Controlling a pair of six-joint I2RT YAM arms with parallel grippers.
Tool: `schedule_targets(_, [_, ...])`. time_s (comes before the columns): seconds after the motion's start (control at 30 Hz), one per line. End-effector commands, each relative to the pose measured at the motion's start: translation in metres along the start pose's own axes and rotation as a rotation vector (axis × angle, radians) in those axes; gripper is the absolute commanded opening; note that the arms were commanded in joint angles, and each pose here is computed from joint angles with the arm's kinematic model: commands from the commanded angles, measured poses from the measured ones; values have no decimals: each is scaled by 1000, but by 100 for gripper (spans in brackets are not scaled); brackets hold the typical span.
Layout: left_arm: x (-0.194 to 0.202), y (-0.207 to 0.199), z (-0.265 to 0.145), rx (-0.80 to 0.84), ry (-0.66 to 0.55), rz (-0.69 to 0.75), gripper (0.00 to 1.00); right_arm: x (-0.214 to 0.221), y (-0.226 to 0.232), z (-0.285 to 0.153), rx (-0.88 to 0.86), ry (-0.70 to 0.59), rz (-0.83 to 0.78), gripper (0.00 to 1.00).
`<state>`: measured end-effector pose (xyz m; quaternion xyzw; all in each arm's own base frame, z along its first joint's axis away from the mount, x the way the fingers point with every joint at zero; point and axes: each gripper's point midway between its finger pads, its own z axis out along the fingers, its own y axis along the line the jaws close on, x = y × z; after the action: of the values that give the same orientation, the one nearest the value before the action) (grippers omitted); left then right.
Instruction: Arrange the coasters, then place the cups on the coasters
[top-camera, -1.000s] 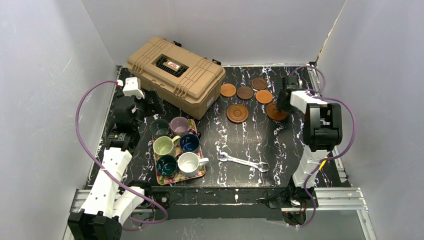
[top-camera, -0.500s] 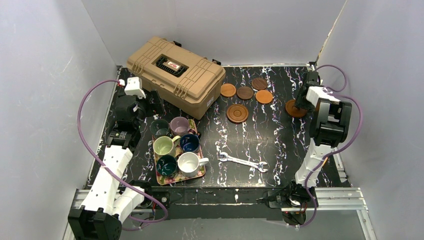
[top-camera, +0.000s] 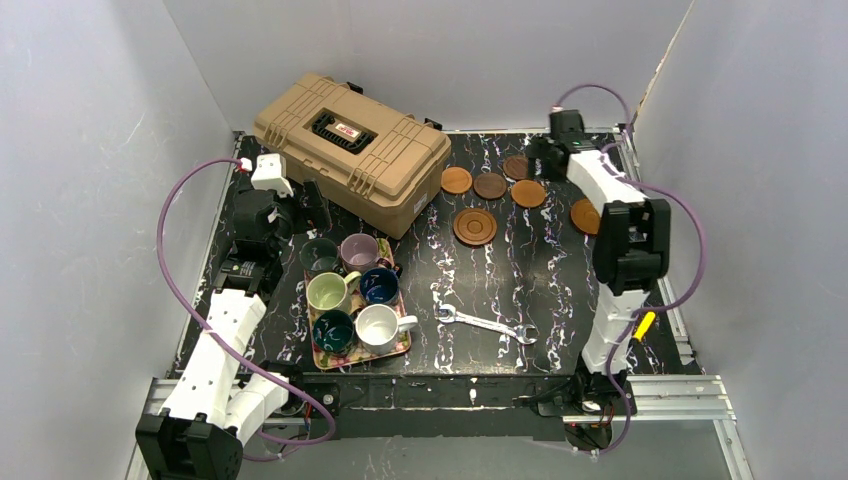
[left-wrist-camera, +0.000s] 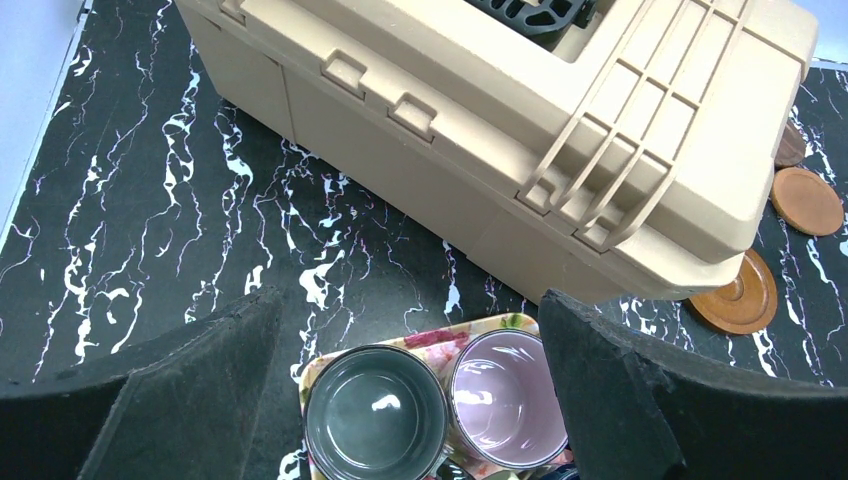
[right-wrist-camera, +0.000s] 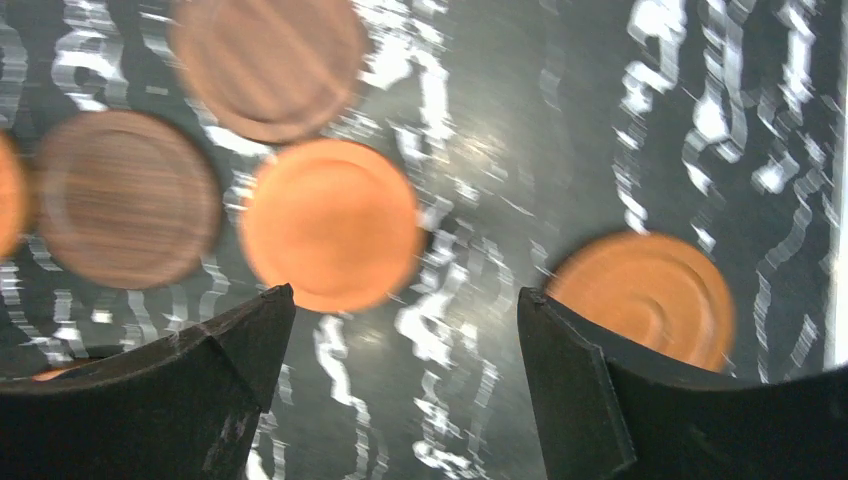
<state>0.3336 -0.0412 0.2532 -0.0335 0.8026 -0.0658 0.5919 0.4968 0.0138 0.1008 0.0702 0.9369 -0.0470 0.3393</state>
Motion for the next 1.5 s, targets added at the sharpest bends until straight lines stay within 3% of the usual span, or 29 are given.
schedule_targets(0.0, [-11, -3, -4, 6, -20, 10, 98, -9, 58, 17, -77, -8, -155, 94])
schedule_targets(0.07, [-11, -3, -4, 8, -20, 10, 98, -10, 74, 29, -83, -11, -195, 99])
schedule_targets(0.43, [-12, -4, -5, 10, -22, 14, 98, -9, 86, 62, -71, 34, -209, 98])
schedule_targets(0.67, [-12, -5, -5, 13, -21, 13, 98, 24, 89, 63, -95, 95, -235, 82])
schedule_targets(1.07, [-11, -4, -5, 7, -21, 12, 98, 71, 88, 39, -95, 159, -238, 46])
schedule_targets(1.47, [-12, -7, -6, 13, -25, 12, 98, 112, 63, 20, -36, 191, -220, 31])
